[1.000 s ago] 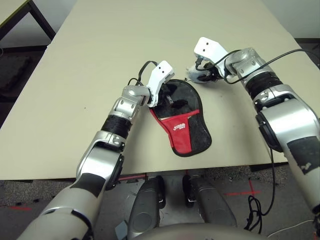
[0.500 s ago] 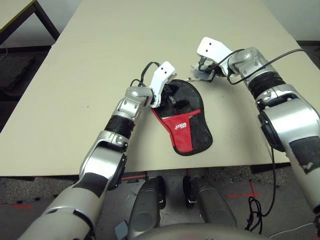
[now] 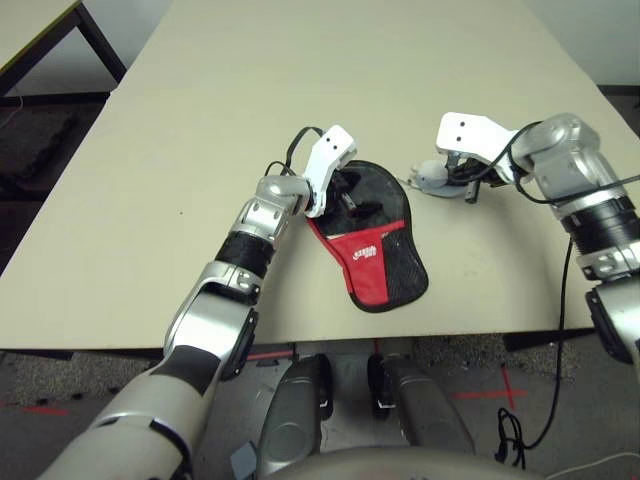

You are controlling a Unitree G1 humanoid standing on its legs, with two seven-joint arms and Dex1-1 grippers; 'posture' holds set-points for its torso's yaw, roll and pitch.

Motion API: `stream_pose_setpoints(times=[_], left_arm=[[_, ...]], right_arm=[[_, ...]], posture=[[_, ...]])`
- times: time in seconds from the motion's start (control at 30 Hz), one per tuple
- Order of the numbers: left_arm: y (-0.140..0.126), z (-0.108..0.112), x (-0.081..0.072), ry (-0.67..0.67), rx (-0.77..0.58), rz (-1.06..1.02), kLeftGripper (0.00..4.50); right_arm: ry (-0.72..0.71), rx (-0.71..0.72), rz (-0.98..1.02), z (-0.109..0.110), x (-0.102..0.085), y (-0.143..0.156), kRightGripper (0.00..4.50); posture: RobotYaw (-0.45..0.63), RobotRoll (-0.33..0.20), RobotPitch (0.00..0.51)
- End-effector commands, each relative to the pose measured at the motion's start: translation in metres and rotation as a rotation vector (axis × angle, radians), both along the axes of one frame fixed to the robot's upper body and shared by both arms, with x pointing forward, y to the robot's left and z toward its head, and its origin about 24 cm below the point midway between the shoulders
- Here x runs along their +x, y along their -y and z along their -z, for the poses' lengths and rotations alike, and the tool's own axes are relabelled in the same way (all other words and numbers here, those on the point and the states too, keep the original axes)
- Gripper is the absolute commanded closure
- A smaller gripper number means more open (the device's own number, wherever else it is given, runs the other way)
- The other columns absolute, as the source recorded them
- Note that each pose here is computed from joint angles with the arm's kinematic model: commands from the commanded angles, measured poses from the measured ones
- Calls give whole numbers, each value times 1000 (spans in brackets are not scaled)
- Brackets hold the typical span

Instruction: Store the ping-pong paddle in its case and zip it.

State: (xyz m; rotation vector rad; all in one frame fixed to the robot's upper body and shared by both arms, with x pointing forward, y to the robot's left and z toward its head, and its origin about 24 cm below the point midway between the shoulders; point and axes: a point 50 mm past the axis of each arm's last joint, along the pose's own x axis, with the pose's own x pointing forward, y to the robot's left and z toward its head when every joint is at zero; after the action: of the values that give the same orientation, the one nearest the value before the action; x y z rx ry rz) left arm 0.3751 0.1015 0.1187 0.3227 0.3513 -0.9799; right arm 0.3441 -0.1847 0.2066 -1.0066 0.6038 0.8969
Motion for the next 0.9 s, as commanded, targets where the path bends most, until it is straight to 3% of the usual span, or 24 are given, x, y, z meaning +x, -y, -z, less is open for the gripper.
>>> stream_pose_setpoints(times=[0.03, 0.33, 0.73, 0.9], left_arm=[[-6, 30, -6, -115, 69, -25, 0], [-5, 29, -3, -112, 65, -25, 0], [-5, 27, -1, -109, 56, -28, 0], [-5, 26, 1, -106, 55, -29, 0]], right_arm=[[-40, -28, -34, -5, -18, 1, 4485], [-179, -145, -123, -17, -59, 13, 4485], [-399, -183, -202, -6, -109, 17, 4485], [-454, -194, -208, -4, -121, 20, 4485]], posture=[[-167, 0, 201], [-187, 0, 200], [-201, 0, 195], [-206, 0, 193]])
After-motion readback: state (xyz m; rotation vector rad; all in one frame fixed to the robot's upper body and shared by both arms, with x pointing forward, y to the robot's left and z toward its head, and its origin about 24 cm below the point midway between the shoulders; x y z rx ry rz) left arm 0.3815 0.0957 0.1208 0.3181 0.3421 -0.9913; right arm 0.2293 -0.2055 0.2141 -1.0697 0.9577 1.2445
